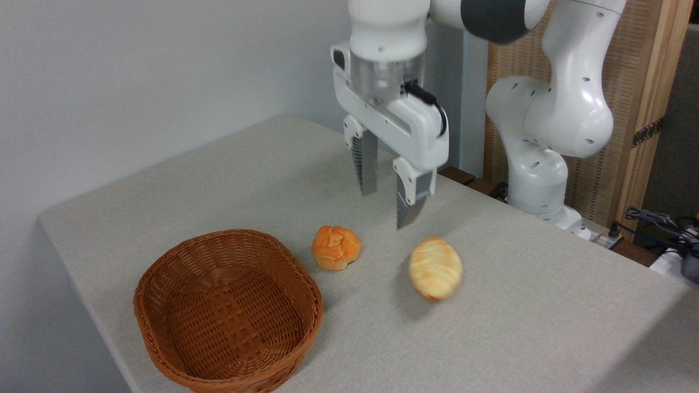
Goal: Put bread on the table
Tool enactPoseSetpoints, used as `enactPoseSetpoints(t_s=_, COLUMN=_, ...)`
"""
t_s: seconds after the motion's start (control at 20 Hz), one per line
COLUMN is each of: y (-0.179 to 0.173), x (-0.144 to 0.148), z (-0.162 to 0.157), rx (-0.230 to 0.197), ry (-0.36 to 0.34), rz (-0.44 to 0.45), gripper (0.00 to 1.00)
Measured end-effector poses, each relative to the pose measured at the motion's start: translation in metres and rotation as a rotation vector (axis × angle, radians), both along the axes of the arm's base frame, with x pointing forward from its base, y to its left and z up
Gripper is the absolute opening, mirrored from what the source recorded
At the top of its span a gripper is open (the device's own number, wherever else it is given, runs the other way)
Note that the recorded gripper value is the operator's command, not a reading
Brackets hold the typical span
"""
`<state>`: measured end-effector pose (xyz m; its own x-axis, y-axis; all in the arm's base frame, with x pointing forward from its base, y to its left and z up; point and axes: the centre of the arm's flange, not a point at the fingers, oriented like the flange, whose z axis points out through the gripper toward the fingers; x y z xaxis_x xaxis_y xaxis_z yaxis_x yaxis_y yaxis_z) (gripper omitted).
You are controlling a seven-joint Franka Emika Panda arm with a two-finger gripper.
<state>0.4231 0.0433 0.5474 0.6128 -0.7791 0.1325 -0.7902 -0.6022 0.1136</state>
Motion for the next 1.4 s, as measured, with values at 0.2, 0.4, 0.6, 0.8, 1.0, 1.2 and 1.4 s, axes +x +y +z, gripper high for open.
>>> enactPoseSetpoints(t_s=0.2, y=-0.025, x=0.016, z=0.045, rx=-0.009, ry=-0.066, rz=0.040, gripper=1.00)
enactPoseSetpoints(t_s=0.4, y=-0.063, x=0.047, z=0.084, rx=0.022, ry=-0.064, rz=0.049, gripper=1.00)
enactPoseSetpoints(t_s=0.6, y=-0.085, x=0.084, z=0.107, rx=0.035, ry=-0.087, rz=0.086, gripper=1.00)
enactPoseSetpoints(t_s=0.8, y=-0.116, x=0.098, z=0.096, rx=0.082, ry=-0.058, rz=0.030, gripper=1.00)
enactPoseSetpoints(t_s=1.0, y=-0.125, x=0.114, z=0.065, rx=0.110, ry=0.004, rz=0.078, gripper=1.00)
enactPoseSetpoints(t_s=1.2, y=-0.124, x=0.117, z=0.062, rx=0.111, ry=0.009, rz=0.085, gripper=1.00)
enactPoseSetpoints(t_s=1.4, y=-0.124, x=0.121, z=0.066, rx=0.110, ry=-0.001, rz=0.086, gripper=1.00)
